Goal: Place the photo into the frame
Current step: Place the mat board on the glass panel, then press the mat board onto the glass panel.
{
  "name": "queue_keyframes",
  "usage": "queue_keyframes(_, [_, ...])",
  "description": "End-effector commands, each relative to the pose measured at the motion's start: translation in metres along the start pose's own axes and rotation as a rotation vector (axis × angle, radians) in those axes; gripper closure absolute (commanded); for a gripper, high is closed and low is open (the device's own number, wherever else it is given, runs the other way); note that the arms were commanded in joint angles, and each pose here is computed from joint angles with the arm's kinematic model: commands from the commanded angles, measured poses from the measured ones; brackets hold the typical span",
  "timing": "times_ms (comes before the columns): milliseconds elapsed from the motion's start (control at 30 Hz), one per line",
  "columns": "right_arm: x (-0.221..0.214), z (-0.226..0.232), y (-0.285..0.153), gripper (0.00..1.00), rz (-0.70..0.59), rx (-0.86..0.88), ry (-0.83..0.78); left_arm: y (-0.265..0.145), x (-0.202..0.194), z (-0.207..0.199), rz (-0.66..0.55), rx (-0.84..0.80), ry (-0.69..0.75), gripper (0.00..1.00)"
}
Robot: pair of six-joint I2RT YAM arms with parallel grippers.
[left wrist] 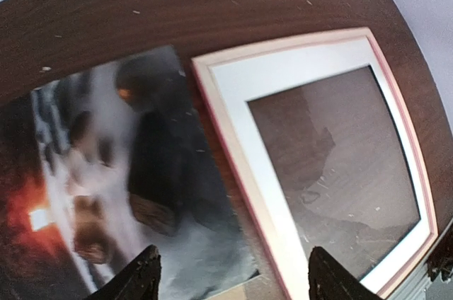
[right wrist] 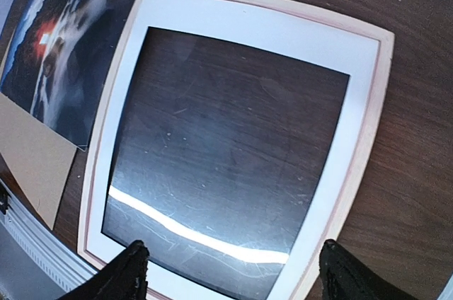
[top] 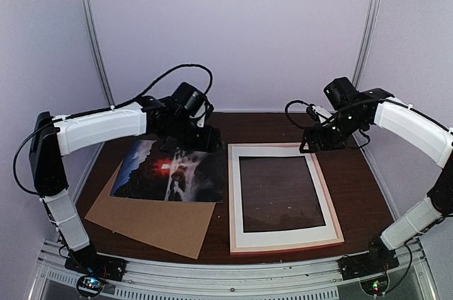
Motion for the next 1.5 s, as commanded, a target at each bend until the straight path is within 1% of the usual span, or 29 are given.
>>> queue_keyframes(0, [0.005, 0.036, 0.015, 0.17, -0.086, 0.074, -0.048, -0.024, -0.005, 0.05, -0.005, 0.113, -0.021, 0.28])
queue_keyframes(133, [0.014, 0.071, 0.043, 0.18, -0.111, 0.161, -0.078, -0.037, -0.008, 0.07, -0.025, 0.157, -0.049, 0.26])
queue_keyframes(267, [0.028, 0.106, 0.08, 0.18, -0.12, 0.256, -0.103, -0.044, -0.013, 0.084, -0.023, 0.169, -0.076, 0.23])
queue_keyframes(433, [0.045, 0.138, 0.126, 0.18, -0.122, 0.305, -0.124, -0.048, -0.021, 0.097, -0.014, 0.18, -0.098, 0.19])
queue_keyframes(567, [0.055, 0.151, 0.164, 0.18, -0.133, 0.326, -0.109, -0.052, -0.027, 0.103, -0.011, 0.197, -0.1, 0.15])
queue_keyframes(733, [0.064, 0.16, 0.207, 0.18, -0.139, 0.362, -0.078, -0.054, -0.033, 0.107, -0.003, 0.207, -0.096, 0.14])
queue_keyframes(933, [0.072, 0.169, 0.247, 0.18, -0.112, 0.414, -0.032, -0.056, -0.039, 0.11, 0.008, 0.219, -0.089, 0.14])
queue_keyframes(1033, [0.071, 0.168, 0.259, 0.18, -0.097, 0.403, -0.016, -0.058, -0.041, 0.111, 0.012, 0.226, -0.082, 0.14])
queue_keyframes(1167, [0.067, 0.162, 0.259, 0.19, -0.094, 0.365, -0.012, -0.058, -0.044, 0.113, 0.017, 0.235, -0.083, 0.14])
queue_keyframes(1333, [0.066, 0.16, 0.245, 0.18, -0.104, 0.358, -0.017, -0.056, -0.044, 0.113, 0.02, 0.24, -0.083, 0.14])
queue_keyframes(1467, [0.068, 0.154, 0.232, 0.18, -0.128, 0.297, -0.02, -0.059, -0.043, 0.115, 0.011, 0.251, -0.081, 0.14])
Point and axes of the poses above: each gripper's point midway between its finger pads, its own y axis out along the fingers, its own z axis along the line the jaws close on, x = y × z, the point moved 9 cm from there along -y, back along the fingers, and after that the axes turned 12 degrees about y, right-handed, at the moved point
